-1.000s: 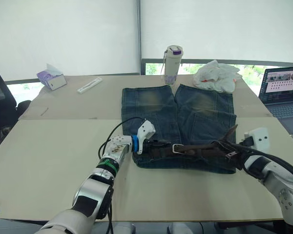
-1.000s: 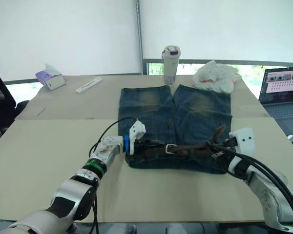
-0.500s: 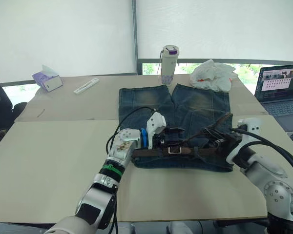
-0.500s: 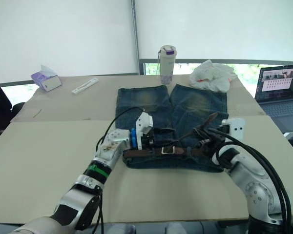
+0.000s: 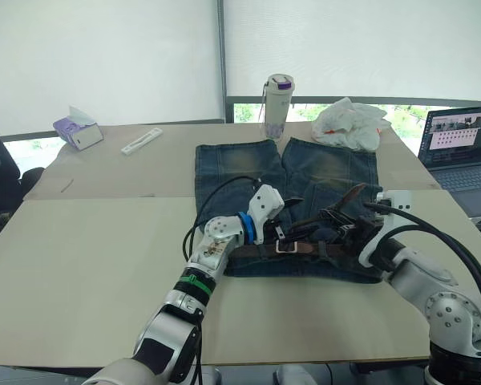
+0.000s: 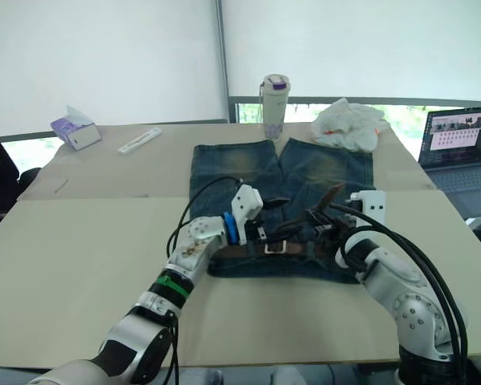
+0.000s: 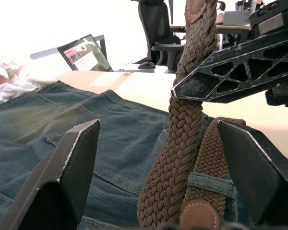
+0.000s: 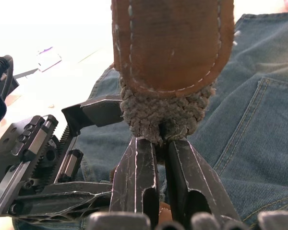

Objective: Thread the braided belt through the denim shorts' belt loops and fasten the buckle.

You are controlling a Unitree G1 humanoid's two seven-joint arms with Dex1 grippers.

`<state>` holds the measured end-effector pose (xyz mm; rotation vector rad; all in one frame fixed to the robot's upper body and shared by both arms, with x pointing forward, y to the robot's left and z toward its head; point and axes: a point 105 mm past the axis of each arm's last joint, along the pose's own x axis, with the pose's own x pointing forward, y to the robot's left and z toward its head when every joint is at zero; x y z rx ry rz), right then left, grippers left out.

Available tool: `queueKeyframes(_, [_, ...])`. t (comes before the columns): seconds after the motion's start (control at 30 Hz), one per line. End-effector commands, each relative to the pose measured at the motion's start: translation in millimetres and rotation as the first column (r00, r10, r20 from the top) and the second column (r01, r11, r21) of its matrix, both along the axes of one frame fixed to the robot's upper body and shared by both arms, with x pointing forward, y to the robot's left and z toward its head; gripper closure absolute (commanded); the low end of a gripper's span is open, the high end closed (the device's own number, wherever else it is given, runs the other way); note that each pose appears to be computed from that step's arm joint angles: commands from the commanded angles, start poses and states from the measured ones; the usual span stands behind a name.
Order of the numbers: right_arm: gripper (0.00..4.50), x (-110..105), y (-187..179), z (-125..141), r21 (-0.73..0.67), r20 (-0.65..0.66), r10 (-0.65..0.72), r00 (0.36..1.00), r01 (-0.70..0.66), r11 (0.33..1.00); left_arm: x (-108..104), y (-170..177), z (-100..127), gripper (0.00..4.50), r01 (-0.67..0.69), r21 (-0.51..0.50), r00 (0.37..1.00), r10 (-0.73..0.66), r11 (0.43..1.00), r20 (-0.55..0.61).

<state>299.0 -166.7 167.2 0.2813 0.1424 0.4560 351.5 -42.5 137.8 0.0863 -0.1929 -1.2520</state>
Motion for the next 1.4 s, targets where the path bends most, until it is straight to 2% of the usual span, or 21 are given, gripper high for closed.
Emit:
queueKeyframes(0.03, [4.5, -4, 9, 13, 0.014, 0.045, 0.03, 0.999, -0.031, 0.999, 1, -3, 10, 0.58, 0.002, -0.009, 0.999, -0.001, 1.0, 0.052])
queueKeyframes(0.33, [4.5, -7, 16, 15, 0.037, 0.048, 0.045, 0.998, -0.046, 0.998, 2, -5, 8, 0.58, 0.01, 0.006, 0.998, -0.01, 1.0, 0.066])
queueKeyframes(0.8, [4.5, -5, 15, 13, 0.039, 0.039, 0.036, 0.999, -0.038, 0.999, -2, -5, 21, 0.58, 0.037, -0.027, 0.991, -0.034, 0.999, 0.127])
queueKeyframes(0.97, [4.5, -5, 17, 13, 0.04, 0.04, 0.039, 0.998, -0.041, 0.998, -1, -4, 19, 0.58, 0.027, -0.017, 0.991, -0.025, 0.999, 0.131])
queueKeyframes(1.07, [4.5, -5, 15, 12, 0.036, 0.036, 0.036, 0.999, -0.037, 0.999, 1, -2, 26, 0.58, 0.017, -0.057, 0.993, -0.01, 0.998, 0.12])
queueKeyframes(1.4, [4.5, -4, 16, 14, 0.041, 0.041, 0.037, 0.998, -0.039, 0.998, -3, -1, 21, 0.58, 0.058, -0.041, 0.992, -0.052, 0.997, 0.118])
